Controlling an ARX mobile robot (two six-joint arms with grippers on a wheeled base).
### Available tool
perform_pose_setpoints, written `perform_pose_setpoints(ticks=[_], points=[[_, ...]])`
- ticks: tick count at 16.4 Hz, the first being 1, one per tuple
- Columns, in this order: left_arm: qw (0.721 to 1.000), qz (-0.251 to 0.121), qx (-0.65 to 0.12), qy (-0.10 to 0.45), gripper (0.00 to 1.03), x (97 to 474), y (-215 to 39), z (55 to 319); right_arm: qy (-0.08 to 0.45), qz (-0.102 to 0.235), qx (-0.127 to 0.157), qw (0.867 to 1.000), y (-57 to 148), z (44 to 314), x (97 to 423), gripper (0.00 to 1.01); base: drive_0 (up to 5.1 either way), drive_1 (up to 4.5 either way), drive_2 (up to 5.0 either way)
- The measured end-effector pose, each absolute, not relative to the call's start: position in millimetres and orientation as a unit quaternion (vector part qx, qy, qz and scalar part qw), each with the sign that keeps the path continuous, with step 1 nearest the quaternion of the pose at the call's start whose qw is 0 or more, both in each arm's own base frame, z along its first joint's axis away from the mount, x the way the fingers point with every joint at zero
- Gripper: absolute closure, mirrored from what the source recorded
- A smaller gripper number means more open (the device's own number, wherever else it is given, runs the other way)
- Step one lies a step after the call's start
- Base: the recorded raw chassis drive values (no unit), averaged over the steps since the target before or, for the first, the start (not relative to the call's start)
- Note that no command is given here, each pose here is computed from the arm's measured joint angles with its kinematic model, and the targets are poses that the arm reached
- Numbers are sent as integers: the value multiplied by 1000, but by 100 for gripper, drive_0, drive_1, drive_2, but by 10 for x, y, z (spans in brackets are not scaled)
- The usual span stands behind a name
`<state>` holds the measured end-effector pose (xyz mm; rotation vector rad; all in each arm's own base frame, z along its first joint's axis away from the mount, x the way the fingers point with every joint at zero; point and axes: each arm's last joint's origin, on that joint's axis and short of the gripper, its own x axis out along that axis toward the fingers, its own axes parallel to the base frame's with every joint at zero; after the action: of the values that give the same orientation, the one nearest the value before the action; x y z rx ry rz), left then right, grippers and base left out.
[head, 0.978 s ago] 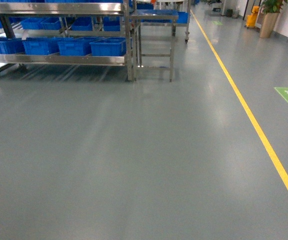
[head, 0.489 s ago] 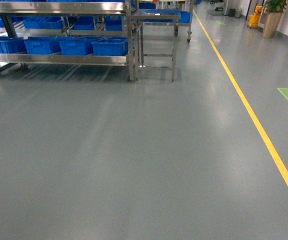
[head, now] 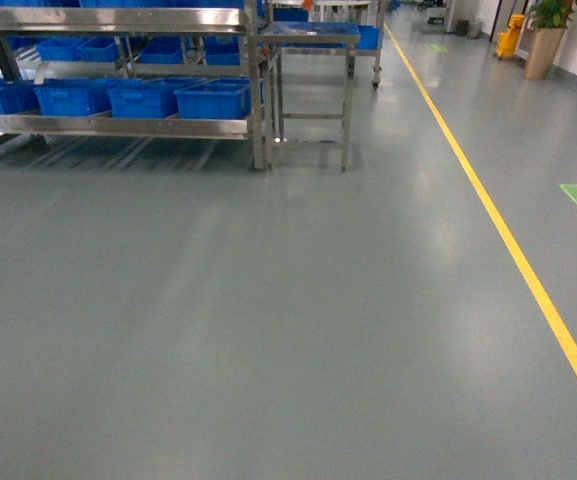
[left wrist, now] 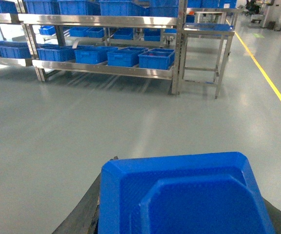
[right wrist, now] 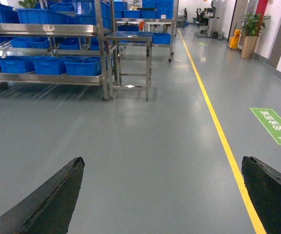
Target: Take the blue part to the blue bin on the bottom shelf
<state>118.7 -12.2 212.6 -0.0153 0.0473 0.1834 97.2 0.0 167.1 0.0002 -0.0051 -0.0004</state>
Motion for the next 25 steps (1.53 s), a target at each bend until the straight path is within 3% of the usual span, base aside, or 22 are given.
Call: perform_pose_setpoints(ticks=[25], points=[[995,92,-8,23,59,1187,-121,2125,-1,0,0,1000,0,1668,972,3,2,421,-417]])
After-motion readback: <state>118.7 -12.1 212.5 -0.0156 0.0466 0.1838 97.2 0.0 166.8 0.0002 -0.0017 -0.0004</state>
